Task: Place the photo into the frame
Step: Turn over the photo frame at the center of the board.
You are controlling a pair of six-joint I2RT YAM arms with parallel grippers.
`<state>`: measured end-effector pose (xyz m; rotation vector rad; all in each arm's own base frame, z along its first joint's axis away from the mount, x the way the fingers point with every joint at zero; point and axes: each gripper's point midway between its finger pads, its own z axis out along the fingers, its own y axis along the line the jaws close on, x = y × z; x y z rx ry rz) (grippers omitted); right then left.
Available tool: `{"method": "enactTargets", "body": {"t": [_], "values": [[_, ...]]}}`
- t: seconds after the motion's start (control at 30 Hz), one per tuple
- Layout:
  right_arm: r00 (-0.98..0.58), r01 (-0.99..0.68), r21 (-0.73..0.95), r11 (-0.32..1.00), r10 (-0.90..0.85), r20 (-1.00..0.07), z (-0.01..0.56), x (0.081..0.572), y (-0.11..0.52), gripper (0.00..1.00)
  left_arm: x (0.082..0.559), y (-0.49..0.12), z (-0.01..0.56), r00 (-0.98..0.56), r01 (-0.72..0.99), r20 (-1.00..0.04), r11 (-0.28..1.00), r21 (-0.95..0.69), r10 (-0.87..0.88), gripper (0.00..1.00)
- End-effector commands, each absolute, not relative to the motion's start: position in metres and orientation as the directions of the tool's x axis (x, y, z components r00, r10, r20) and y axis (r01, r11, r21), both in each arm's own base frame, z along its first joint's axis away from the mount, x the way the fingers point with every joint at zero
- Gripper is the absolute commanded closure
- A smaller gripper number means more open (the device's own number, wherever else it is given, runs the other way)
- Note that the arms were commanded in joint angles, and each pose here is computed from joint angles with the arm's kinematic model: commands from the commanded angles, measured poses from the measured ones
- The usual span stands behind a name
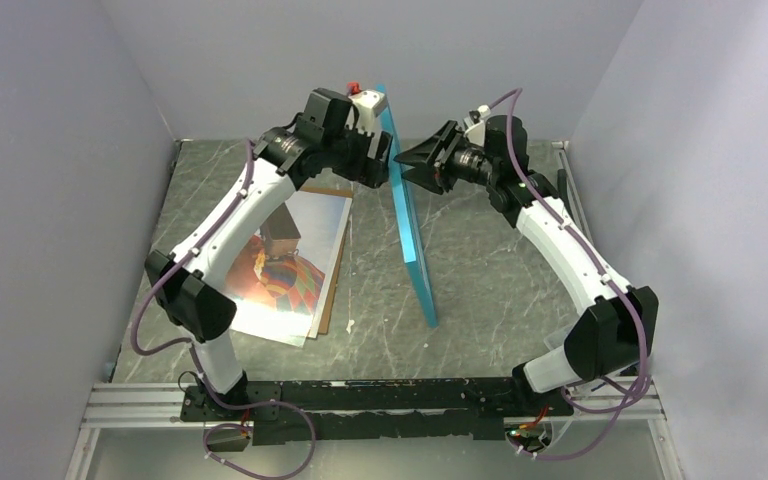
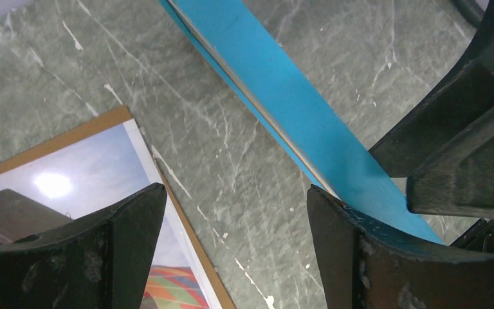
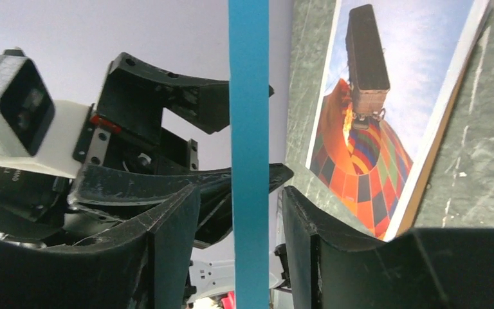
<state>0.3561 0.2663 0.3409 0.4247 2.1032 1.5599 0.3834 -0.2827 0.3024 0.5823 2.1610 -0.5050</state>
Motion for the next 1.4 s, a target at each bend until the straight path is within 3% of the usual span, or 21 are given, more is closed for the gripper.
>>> {"method": "enactTargets", "body": {"t": [0.0,0.13,0.37,0.77,1.37], "values": [[-0.83,-0.083,0.946,0.314,0.503,-0.24,0.359,0.349,0.254,0.42,0.396,-0.297,0.334,-0.473,0.58,-0.859,0.803,-0.134,0.198,0.14],[-0.822,-0.098,0.926,0.365,0.494,-0.282,0.359,0.348,0.24,0.35,0.401,-0.309,0.334,-0.462,0.589,-0.864,0.798,-0.13,0.2,0.14],[-0.8,-0.163,0.808,0.566,0.404,-0.444,0.359,0.338,0.216,0.25,0.415,-0.322,0.32,-0.479,0.587,-0.853,0.798,-0.135,0.207,0.14],[-0.811,-0.157,0.613,0.774,0.253,-0.528,0.342,0.324,0.183,0.24,0.432,-0.346,0.315,-0.467,0.605,-0.861,0.783,-0.144,0.203,0.13],[-0.792,-0.148,0.496,0.855,0.198,-0.577,0.342,0.324,0.172,0.25,0.439,-0.371,0.282,-0.472,0.629,-0.839,0.77,-0.106,0.27,0.12]]}}
